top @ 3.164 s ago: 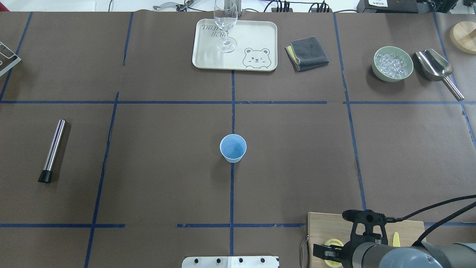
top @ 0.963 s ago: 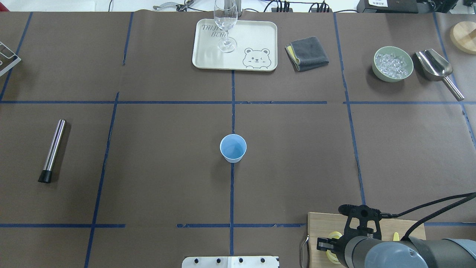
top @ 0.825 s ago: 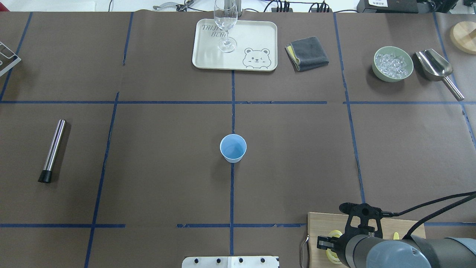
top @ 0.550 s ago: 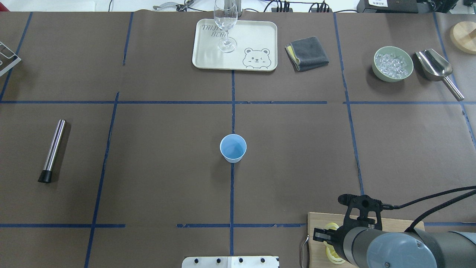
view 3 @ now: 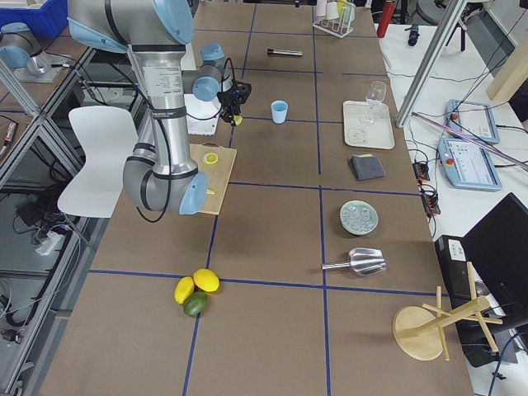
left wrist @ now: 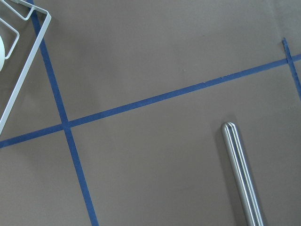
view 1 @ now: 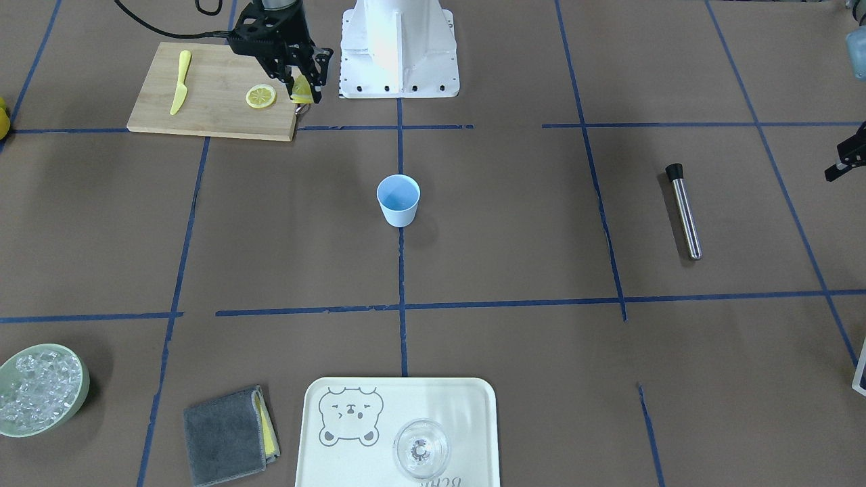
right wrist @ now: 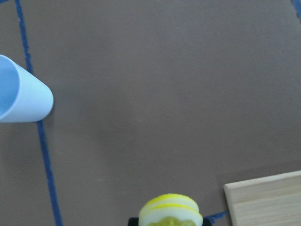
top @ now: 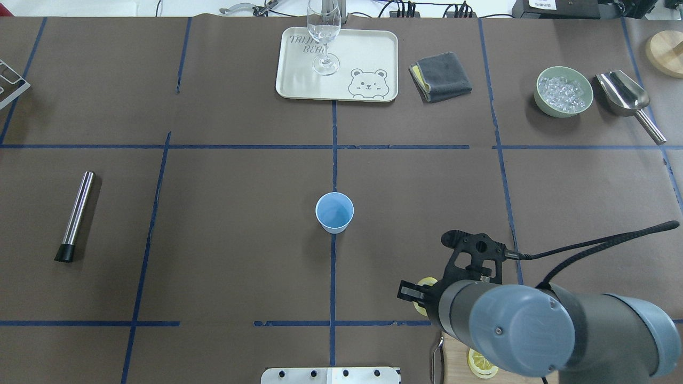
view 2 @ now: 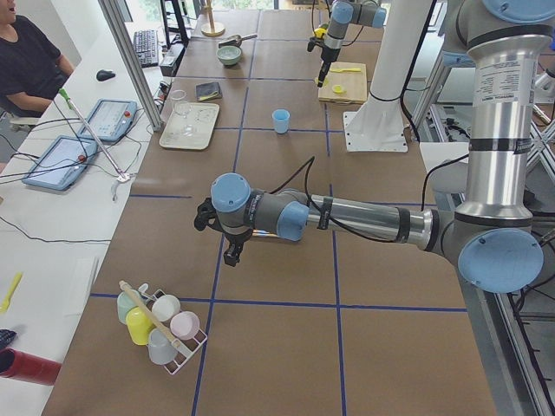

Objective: Squeeze lemon into cup
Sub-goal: 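Carry the lemon slice with the right gripper over the blue cup, then lower the lemon slice into the blue cup and open the right gripper, then withdraw the right gripper from the cup while the left gripper reaches the silver muddler, then grasp the silver muddler with the left gripper and lift it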

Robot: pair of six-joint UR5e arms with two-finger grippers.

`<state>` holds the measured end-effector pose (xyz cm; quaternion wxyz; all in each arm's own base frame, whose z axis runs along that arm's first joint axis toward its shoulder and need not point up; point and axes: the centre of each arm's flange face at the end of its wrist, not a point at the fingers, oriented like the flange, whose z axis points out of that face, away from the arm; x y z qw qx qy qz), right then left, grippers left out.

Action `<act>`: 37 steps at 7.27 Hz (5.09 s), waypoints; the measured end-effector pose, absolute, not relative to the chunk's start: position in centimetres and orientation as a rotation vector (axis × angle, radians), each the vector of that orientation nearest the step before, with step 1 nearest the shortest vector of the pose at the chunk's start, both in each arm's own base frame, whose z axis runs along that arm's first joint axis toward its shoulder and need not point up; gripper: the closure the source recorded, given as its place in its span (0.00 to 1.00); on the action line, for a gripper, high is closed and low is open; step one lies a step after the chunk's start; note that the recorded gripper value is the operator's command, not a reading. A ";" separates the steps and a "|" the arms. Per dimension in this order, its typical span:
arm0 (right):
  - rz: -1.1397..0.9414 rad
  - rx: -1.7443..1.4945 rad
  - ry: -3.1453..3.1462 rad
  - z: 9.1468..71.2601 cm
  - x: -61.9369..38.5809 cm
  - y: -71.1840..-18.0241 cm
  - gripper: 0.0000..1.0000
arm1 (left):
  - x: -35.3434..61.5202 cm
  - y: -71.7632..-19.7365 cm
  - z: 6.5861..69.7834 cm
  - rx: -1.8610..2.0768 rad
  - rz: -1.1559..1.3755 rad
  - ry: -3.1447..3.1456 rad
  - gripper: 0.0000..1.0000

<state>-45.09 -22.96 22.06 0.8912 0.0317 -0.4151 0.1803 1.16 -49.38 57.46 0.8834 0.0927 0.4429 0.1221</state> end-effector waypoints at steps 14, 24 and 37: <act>0.468 0.078 -0.889 16.0 -57.4 -37.9 0.34 | 1.2 -49.2 57.4 0.193 0.254 0.924 0.00; 0.386 0.037 -0.912 20.9 -47.0 -38.4 0.09 | 9.4 -49.8 56.8 0.163 0.176 0.897 0.02; 0.235 0.026 -0.851 30.5 -31.0 -39.4 0.00 | 27.2 -49.4 57.6 0.045 0.091 0.774 0.41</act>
